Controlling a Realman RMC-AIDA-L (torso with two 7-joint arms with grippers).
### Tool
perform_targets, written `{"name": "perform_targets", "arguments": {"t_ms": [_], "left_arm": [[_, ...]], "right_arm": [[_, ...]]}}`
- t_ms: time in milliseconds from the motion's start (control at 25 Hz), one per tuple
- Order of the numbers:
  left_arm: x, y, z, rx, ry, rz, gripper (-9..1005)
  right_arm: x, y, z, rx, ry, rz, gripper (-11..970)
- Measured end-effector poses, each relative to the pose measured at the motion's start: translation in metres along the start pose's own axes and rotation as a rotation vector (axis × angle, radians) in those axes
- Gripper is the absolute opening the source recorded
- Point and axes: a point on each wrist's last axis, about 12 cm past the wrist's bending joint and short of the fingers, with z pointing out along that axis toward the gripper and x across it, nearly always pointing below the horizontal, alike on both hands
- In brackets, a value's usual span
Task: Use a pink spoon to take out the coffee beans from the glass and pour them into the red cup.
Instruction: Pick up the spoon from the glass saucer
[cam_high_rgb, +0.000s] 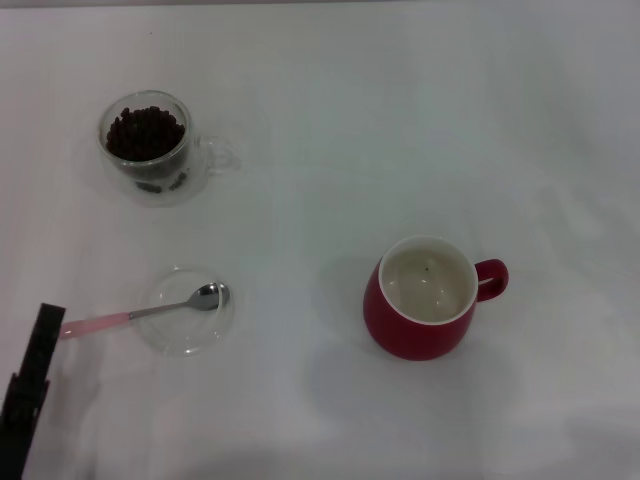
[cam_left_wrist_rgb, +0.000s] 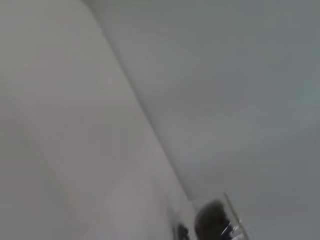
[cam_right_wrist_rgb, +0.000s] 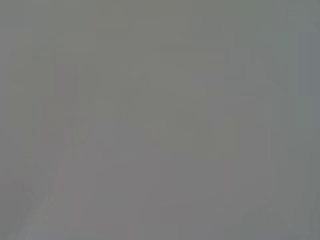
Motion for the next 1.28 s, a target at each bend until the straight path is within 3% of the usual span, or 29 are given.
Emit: {"name": "perform_targets", "arguments": {"t_ms": [480,760,1200,1280], "left_arm": [[0.004,-0.002,0.023,0.036,0.107,-0.014,741],[0.008,-0.003,0.025,0.038,0.131,-0.004,742],[0.01,-0.003,0.017,0.042,0.138,0.011,635],[0.008,-0.002,0.017,0.04,0.136,0.011,565]], "right_arm": [[-0.005,0.0,-0.007,0.007,-0.015,-0.006,543],[-0.005,0.001,-0.007,0.018,-0.018,-0.012,543],[-0.004,0.005,-0.006,0.024,-0.014,-0.022,543],[-0.004,0.005,-0.007,0.025,-0.012,-0.021,542]]}}
